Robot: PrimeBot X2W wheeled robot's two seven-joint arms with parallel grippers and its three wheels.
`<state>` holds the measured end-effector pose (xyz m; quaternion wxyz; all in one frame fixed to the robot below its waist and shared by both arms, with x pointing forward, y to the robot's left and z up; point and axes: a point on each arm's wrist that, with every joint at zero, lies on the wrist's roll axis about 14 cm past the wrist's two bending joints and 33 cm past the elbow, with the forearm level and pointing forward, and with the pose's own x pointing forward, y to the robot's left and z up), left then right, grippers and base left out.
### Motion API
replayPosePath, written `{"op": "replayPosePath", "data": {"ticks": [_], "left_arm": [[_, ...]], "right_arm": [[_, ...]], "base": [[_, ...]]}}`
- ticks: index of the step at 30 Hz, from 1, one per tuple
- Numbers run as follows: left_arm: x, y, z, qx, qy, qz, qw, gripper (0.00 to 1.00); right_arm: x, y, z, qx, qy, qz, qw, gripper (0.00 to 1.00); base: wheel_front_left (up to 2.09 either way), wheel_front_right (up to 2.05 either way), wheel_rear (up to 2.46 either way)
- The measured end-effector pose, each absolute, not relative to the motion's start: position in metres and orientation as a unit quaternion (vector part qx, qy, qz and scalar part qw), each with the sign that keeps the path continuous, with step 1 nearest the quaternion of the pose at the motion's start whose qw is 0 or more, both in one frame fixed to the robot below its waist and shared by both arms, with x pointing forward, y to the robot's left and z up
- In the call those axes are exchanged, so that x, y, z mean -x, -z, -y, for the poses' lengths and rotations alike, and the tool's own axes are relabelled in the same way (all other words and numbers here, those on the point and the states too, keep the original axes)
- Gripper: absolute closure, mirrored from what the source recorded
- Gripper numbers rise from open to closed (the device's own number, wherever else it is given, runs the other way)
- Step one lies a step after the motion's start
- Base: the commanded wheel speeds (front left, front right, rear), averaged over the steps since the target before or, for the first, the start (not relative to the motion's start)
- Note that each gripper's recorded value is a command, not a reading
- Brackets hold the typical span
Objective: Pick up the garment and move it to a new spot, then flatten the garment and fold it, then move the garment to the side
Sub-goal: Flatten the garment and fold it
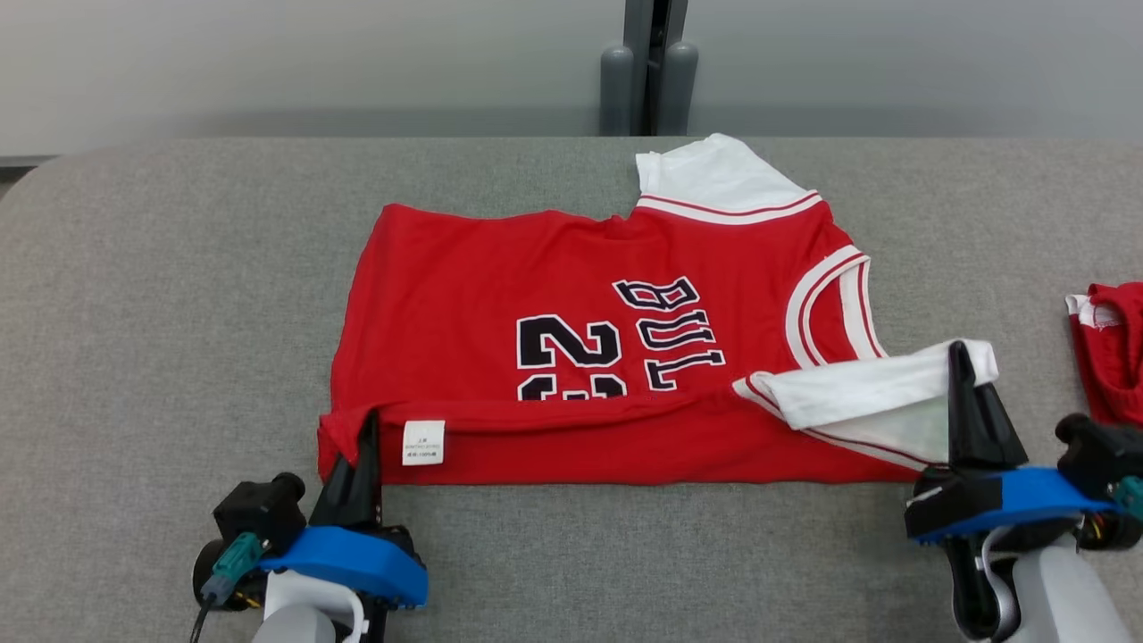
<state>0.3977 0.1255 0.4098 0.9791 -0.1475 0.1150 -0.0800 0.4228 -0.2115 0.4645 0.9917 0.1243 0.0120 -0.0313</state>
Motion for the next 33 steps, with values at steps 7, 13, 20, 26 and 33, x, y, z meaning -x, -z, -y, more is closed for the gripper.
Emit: {"op": "replayPosePath", "data": {"ticks": [7, 13, 20, 26, 33], "left_arm": [[-0.419, -0.4, -0.124, 0.148, 0.08, -0.126, 0.978, 1.0], [-0.432, -0.394, -0.128, 0.142, 0.078, -0.134, 0.978, 1.0], [-0.445, -0.394, -0.13, 0.133, 0.081, -0.131, 0.979, 1.0], [-0.447, -0.394, -0.136, 0.12, 0.076, -0.13, 0.981, 0.0], [-0.429, -0.402, -0.168, 0.079, 0.025, -0.117, 0.99, 0.0]], "right_arm": [[-0.458, -0.463, 0.204, -0.103, 0.015, -0.017, 0.994, 1.0], [-0.478, -0.458, 0.199, -0.092, 0.007, -0.025, 0.995, 1.0], [-0.493, -0.456, 0.194, -0.074, -0.002, -0.029, 0.997, 1.0], [-0.496, -0.454, 0.196, -0.052, 0.0, -0.032, 0.998, 0.0], [-0.475, -0.464, 0.2, -0.01, -0.003, -0.022, 1.0, 0.0]], "base": [[0.0, 0.0, 0.0], [0.0, 0.0, 0.0], [0.0, 0.0, 0.0], [0.0, 0.0, 0.0], [0.0, 0.0, 0.0]]}}
